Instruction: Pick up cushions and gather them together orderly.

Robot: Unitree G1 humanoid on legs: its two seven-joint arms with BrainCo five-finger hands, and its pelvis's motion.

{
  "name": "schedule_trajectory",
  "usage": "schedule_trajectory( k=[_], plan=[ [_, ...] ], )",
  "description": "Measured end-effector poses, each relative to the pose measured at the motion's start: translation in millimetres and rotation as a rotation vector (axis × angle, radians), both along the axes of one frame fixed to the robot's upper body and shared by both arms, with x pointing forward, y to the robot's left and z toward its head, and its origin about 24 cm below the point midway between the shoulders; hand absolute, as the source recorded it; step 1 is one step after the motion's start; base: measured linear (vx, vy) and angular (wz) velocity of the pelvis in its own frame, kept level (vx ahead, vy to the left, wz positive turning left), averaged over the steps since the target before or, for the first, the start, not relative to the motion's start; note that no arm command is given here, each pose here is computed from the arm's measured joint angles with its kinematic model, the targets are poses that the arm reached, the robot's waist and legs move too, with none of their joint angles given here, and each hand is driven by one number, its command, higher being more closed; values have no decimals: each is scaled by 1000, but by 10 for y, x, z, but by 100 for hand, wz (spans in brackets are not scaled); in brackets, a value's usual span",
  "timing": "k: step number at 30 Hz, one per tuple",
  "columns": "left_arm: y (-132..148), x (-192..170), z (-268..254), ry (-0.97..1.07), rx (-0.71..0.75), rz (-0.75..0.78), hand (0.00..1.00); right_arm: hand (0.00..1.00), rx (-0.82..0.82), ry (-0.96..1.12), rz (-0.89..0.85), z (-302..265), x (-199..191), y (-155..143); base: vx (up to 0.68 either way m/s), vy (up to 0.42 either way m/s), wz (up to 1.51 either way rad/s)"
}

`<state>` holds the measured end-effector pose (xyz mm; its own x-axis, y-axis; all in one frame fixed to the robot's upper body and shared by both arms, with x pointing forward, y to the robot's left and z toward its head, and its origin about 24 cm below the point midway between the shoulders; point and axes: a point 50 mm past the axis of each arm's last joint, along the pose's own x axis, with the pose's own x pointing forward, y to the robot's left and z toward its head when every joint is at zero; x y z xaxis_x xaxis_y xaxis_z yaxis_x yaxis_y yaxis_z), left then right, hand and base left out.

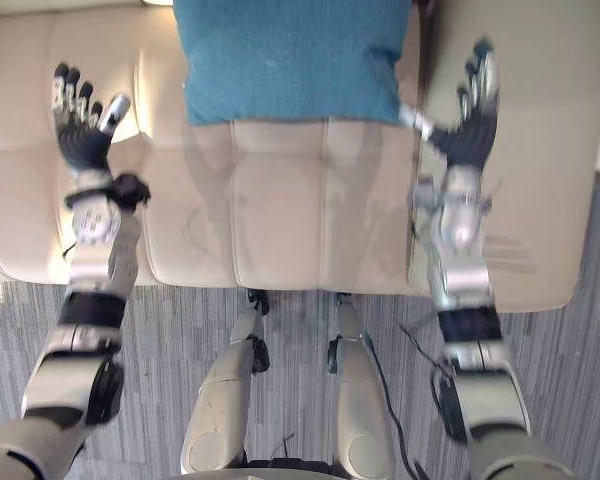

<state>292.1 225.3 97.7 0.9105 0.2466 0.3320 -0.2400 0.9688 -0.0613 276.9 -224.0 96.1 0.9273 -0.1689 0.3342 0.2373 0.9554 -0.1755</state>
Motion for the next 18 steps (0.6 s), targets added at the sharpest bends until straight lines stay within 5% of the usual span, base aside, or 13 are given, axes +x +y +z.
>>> schedule_trajectory(
  k=[9,18],
  plan=[
    [-83,-1195,-1732,742,-63,-71,0,0,128,893,-70,-1948,-1423,-82,87,-6,-2],
    [-5,-1985,-2353,1197,-13,-49,0,0,116,1165,-90,-2291,-1891,-151,20,37,-21]
  ],
)
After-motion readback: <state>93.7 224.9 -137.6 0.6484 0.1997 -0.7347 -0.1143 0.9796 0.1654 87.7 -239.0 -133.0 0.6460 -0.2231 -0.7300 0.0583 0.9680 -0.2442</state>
